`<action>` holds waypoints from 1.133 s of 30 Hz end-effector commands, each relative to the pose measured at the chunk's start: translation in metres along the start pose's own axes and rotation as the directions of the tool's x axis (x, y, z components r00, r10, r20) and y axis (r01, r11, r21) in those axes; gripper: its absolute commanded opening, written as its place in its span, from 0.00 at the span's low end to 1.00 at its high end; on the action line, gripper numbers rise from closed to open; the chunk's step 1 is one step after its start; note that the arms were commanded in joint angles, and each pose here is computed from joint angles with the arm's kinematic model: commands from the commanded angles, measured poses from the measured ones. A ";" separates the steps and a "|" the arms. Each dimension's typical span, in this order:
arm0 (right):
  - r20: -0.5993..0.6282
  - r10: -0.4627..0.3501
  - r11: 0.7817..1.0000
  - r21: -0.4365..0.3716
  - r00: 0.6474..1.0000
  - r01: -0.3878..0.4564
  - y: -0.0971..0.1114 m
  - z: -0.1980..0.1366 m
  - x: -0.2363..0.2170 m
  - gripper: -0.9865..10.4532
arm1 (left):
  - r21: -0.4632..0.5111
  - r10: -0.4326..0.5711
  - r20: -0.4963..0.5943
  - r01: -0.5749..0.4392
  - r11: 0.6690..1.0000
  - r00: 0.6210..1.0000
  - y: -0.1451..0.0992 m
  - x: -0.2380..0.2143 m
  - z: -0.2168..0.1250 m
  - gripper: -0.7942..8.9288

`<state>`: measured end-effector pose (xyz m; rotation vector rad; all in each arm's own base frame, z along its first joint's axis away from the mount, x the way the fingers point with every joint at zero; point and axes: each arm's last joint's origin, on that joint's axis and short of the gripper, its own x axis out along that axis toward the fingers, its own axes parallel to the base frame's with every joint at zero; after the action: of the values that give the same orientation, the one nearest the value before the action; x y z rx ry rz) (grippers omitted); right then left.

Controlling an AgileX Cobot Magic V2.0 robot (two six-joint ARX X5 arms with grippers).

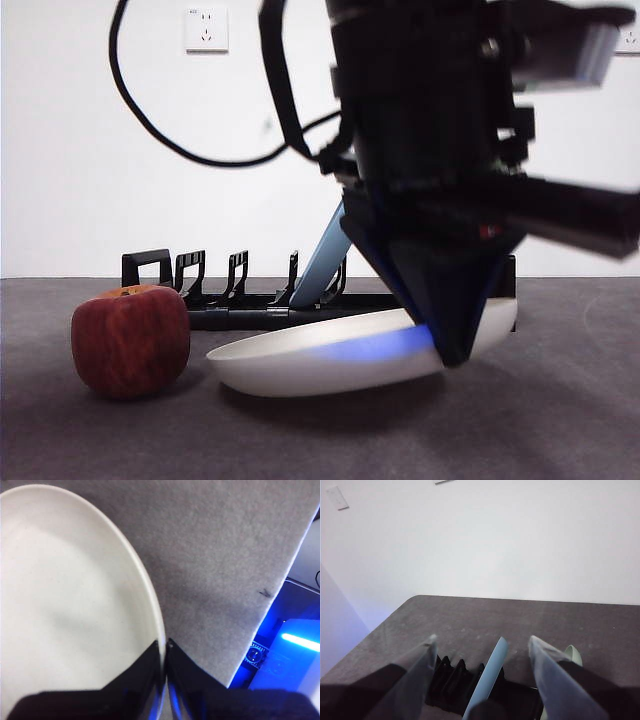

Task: Take the yellow plate from the plate rack,put the plate on the table,take the apple from the table,put the apple in the plate

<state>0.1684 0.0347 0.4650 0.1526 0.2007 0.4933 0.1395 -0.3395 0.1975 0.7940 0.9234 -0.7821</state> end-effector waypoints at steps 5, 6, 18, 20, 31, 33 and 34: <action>-0.009 -0.001 1.000 -0.005 1.000 0.001 -0.002 0.000 0.006 0.36 | -0.027 0.007 0.043 -0.006 1.000 0.999 0.001 -0.008 0.002 0.42; -0.010 -0.001 1.000 -0.004 1.000 0.001 -0.003 0.000 0.008 0.36 | -0.034 0.012 0.060 -0.010 0.999 0.998 0.003 -0.013 0.002 0.43; -0.019 0.096 0.995 -0.023 0.995 -0.097 0.010 -0.001 0.027 0.36 | -0.279 0.262 0.433 -0.148 0.949 0.863 0.074 -0.141 -0.005 0.42; -0.030 0.132 0.990 -0.047 0.991 -0.133 0.016 -0.002 0.034 0.36 | -0.349 0.311 0.471 -0.149 0.925 0.826 0.094 -0.164 -0.016 0.42; -0.179 0.384 0.893 -0.176 0.906 -0.414 0.079 -0.017 0.088 0.37 | -0.684 0.649 0.400 -0.260 0.682 0.647 0.181 -0.251 -0.104 0.42; -0.220 0.396 0.876 -0.203 0.892 -0.439 0.095 -0.026 0.101 0.37 | -0.723 0.693 0.350 -0.289 0.628 0.630 0.188 -0.260 -0.120 0.42; -0.241 0.396 0.867 -0.218 0.886 -0.447 0.102 -0.032 0.107 0.37 | -0.736 0.708 0.330 -0.300 0.607 0.624 0.190 -0.264 -0.126 0.42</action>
<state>0.2059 0.1703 0.4409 -0.0795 0.2943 0.9576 0.1496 -0.0838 0.4324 0.1389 0.2548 -0.1213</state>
